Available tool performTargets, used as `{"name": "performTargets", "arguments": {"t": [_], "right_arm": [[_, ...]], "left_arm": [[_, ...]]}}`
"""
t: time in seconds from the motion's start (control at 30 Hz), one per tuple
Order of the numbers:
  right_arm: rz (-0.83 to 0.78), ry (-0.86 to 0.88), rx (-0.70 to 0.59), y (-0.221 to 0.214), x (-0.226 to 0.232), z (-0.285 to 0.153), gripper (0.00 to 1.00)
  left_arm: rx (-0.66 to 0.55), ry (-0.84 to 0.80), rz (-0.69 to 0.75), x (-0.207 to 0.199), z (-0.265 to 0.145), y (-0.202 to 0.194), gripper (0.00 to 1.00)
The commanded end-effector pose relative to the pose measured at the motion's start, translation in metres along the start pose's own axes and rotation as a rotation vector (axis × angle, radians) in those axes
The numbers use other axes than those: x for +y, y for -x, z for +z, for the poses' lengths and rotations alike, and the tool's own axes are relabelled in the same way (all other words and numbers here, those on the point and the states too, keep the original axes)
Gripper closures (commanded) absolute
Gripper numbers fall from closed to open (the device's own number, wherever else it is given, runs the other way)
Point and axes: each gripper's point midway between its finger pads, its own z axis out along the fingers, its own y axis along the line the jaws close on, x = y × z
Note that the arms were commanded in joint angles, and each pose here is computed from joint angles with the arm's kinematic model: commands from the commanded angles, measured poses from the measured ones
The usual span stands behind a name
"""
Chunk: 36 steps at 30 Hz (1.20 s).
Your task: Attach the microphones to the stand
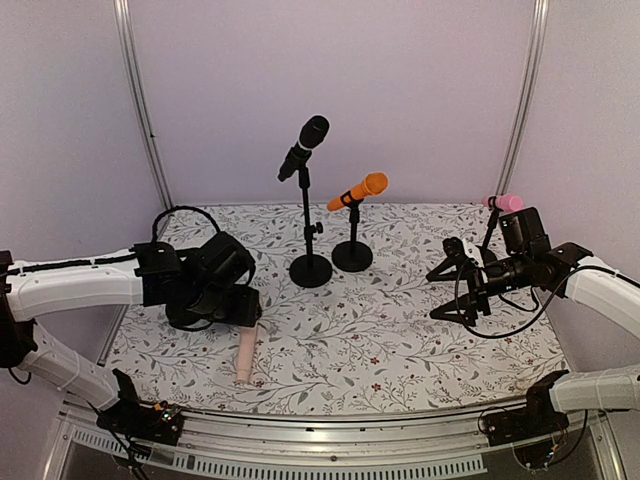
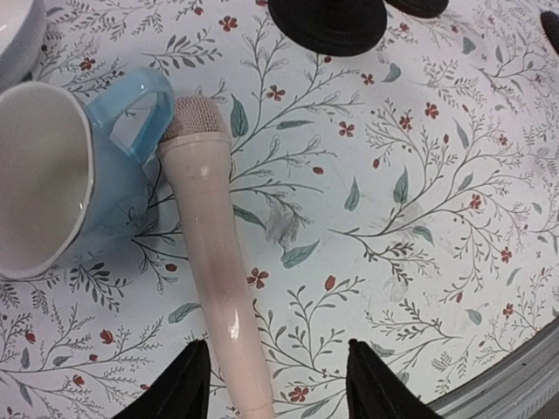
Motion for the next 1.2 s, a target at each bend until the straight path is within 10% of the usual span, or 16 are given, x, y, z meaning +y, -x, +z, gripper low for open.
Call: {"name": "performTargets", "arguments": {"t": [0.0, 1.17], "right_arm": [[-0.008, 0.010, -0.001, 0.003, 0.001, 0.002, 0.11], [-0.017, -0.001, 0.010, 0.002, 0.000, 0.002, 0.12]], "left_arm": [[0.165, 0.005, 0.000, 0.005, 0.007, -0.040, 0.45], [0.366, 0.038, 0.064, 0.006, 0.080, -0.106, 0.55]]}}
